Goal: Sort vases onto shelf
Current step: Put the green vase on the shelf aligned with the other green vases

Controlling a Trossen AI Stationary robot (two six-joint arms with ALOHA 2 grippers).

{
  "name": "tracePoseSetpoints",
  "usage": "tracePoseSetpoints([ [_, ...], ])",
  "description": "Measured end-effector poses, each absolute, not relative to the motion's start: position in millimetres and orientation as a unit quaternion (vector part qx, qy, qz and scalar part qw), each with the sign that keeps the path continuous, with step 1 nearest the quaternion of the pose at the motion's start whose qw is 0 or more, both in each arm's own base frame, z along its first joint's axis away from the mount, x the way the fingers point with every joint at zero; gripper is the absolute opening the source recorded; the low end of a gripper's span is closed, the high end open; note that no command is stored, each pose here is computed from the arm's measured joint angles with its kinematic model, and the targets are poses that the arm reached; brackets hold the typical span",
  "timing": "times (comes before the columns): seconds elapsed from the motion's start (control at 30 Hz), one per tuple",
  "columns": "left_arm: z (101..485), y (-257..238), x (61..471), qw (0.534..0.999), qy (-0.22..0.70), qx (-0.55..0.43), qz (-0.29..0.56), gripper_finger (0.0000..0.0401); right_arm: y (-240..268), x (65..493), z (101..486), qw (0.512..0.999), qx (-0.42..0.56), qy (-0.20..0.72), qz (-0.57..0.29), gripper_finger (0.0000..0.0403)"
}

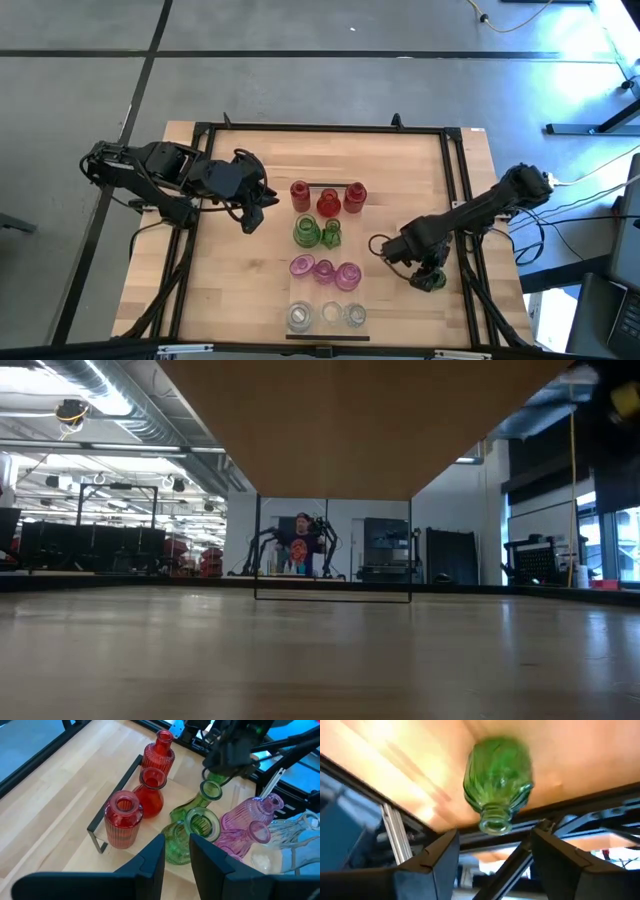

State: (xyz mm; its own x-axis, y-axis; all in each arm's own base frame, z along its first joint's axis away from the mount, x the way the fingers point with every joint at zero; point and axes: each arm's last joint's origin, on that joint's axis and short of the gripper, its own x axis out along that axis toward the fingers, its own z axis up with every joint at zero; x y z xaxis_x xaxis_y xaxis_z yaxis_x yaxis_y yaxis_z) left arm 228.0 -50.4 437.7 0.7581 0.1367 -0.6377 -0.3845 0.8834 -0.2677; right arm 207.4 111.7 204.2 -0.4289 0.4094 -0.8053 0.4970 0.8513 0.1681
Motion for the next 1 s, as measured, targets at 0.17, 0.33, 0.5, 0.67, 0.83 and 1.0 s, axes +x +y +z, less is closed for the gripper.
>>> tracePoseSetpoints([
  [0.17, 438, -50, 228, 0.917, 0.317, -0.195, 0.142, 0.0082, 107, 201, 244, 0.532, 0.296, 0.786, -0.11, 0.0225],
  [0.33, 438, -50, 228, 0.917, 0.317, -0.196, 0.142, 0.0082, 114, 168, 287, 0.62, 0.365, 0.669, -0.187, 0.0225],
  [0.5, 437, -50, 231, 0.918, 0.314, -0.19, 0.152, 0.0082, 137, 128, 303, 0.687, 0.409, 0.547, -0.249, 0.0225],
  [0.67, 434, -52, 240, 0.923, 0.314, -0.169, 0.141, 0.0082, 165, 100, 293, 0.725, 0.367, 0.519, -0.266, 0.0225],
  [0.83, 428, -56, 254, 0.925, 0.322, -0.162, 0.115, 0.0082, 202, 87, 265, 0.73, 0.326, 0.525, -0.292, 0.0225],
  [1.0, 426, -58, 260, 0.925, 0.322, -0.167, 0.116, 0.0082, 228, 82, 238, 0.721, 0.295, 0.54, -0.317, 0.0225],
])
